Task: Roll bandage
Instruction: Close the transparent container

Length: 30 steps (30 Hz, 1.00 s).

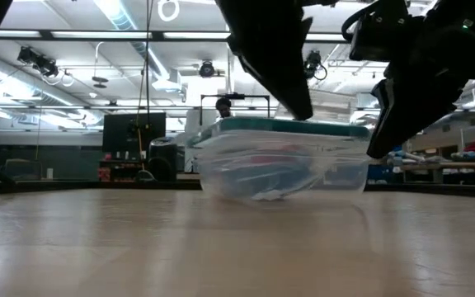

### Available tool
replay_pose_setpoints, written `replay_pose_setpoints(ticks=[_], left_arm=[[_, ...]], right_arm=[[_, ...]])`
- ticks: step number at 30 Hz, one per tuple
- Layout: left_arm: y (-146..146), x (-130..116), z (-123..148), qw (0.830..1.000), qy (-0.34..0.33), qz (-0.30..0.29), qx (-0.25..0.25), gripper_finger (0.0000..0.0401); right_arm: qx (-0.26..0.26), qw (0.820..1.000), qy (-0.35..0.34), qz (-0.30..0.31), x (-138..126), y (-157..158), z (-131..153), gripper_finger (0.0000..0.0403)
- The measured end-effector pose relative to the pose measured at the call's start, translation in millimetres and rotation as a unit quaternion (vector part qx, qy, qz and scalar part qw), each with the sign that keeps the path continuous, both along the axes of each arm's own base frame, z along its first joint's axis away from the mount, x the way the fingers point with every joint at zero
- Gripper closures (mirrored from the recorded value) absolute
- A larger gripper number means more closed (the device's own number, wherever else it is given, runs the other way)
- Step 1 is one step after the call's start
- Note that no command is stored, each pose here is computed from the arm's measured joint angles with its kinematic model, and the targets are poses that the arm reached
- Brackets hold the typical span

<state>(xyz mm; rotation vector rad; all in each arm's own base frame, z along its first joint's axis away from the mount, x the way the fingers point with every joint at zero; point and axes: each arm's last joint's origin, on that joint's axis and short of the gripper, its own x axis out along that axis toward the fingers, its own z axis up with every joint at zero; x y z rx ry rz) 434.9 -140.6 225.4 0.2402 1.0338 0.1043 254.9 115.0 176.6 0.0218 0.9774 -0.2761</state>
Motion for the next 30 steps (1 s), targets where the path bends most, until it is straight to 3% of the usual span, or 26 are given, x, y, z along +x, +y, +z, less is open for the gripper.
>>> replay_pose_setpoints(ticks=[6, 14, 23, 30], left_arm=[[-2, 1, 0, 1.0, 0.0, -0.01, -0.02, 0.0265], [0, 0, 0, 0.999, 0.005, -0.032, 0.016, 0.0263], [-1, 5, 5, 0.997, -0.015, -0.062, 0.033, 0.0263], [4, 8, 5, 0.996, -0.016, -0.073, 0.054, 0.0263]], right_arm=[[0.0, 1.0, 0.0, 0.0, 0, 0, 0, 0.0356], [0.005, 1.0, 0.0, -0.002, -1, 2, 0, 0.0356], [0.012, 0.999, 0.033, -0.034, -22, 3, 8, 0.0356], [0.027, 0.999, 0.005, -0.037, -31, 8, 21, 0.0356]])
